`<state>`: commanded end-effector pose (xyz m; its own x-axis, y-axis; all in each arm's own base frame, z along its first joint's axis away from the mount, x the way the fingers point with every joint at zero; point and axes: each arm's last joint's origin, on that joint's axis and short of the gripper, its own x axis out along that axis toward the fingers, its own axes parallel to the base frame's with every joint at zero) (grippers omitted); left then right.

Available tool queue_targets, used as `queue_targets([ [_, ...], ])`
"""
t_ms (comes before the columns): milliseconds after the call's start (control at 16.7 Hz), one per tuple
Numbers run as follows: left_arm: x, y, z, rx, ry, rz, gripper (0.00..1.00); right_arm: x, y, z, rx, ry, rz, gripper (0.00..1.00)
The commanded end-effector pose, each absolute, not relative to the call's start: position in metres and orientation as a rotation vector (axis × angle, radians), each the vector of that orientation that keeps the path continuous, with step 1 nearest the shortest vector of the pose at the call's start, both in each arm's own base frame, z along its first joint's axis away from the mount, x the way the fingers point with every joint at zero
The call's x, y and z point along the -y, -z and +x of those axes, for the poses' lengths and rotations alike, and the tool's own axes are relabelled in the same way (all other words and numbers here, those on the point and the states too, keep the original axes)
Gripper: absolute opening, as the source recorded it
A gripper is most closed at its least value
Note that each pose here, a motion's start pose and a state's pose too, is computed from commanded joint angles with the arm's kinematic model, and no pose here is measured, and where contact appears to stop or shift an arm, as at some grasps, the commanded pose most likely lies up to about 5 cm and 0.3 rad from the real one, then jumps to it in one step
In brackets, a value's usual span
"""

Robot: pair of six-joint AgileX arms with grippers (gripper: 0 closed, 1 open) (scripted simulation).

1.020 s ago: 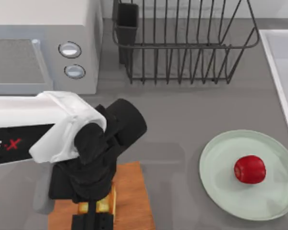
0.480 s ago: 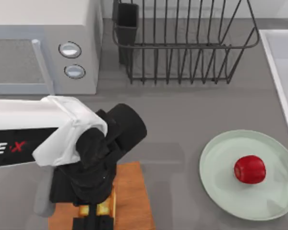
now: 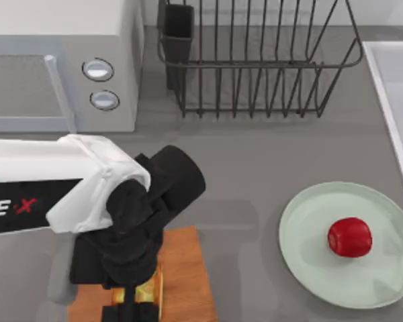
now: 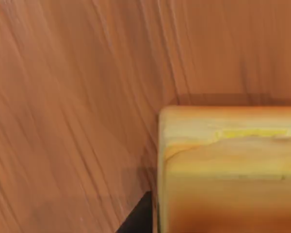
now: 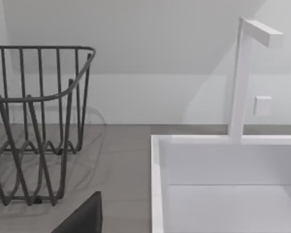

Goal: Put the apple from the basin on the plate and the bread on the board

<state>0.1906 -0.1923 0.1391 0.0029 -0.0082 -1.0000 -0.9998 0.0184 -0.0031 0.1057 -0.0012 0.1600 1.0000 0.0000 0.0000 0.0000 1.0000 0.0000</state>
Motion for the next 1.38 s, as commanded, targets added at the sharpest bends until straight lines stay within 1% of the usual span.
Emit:
queue_targets([
  [120,0.192,-0.139,0.191,-1.222,-1.19,-1.203,0.98,0.001,-0.16,0.106,0.0,0.0,0.0,1.0],
  [180,0.192,-0.139,0.191,-1.222,-1.19,-1.203,1.0,0.001,-0.16,0.106,0.0,0.0,0.0,1.0],
  [720,0.192,-0.139,0.191,-1.222,-1.189,-1.204,1.0,0.001,-0.16,0.106,0.0,0.0,0.0,1.0],
  [900,0.184,-0.144,0.19,-1.241,-1.134,-1.197,1.0,0.001,-0.16,0.106,0.0,0.0,0.0,1.0],
  [1140,0.157,-0.152,0.183,-1.283,-0.939,-1.142,1.0,0.001,-0.16,0.106,0.0,0.0,0.0,1.0],
  [1380,0.12,-0.163,0.173,-1.249,-0.601,-1.064,1.0,0.001,-0.16,0.106,0.0,0.0,0.0,1.0],
])
